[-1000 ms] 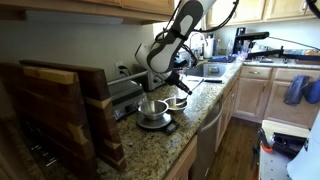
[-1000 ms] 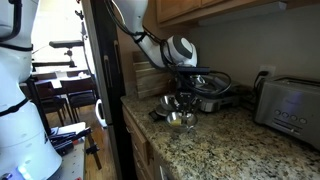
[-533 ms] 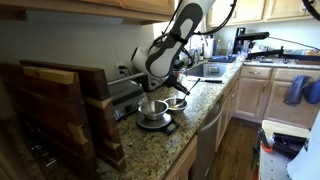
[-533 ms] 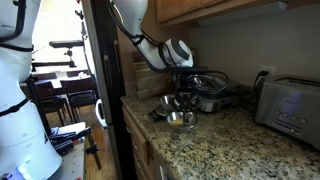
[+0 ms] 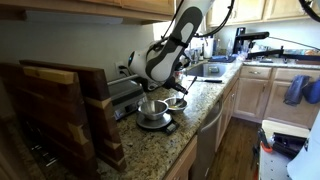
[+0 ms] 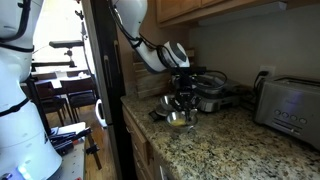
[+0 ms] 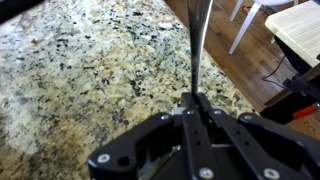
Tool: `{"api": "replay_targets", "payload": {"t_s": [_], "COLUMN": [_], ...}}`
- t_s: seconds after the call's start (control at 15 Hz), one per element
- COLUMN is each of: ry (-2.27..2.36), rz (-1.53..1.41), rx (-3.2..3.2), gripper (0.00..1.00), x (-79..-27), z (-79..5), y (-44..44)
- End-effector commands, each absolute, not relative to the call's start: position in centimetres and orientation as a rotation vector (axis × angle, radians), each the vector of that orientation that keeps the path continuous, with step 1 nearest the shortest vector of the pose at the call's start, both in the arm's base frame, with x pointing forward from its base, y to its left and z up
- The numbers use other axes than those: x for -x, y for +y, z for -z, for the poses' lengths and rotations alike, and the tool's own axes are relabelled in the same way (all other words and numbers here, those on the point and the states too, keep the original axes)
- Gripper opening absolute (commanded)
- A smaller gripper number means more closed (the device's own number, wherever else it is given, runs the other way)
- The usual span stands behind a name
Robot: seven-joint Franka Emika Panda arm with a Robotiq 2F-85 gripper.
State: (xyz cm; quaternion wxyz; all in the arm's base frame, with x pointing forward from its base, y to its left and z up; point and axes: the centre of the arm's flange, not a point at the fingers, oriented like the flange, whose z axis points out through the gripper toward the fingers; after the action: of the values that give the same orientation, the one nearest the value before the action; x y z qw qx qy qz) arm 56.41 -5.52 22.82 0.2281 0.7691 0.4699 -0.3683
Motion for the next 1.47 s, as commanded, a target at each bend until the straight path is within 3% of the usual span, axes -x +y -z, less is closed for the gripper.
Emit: {"api": "replay_targets", "payload": {"t_s": [0.0, 1.4], "ry": [1.313, 1.353], "rz": [1.041, 0.966], "rx": [-2.079, -2.317], "gripper": [0.02, 0.02], "x": [-56.09, -55.94], "z": [-22.87, -21.98], "y": [-5.12, -4.94]}}
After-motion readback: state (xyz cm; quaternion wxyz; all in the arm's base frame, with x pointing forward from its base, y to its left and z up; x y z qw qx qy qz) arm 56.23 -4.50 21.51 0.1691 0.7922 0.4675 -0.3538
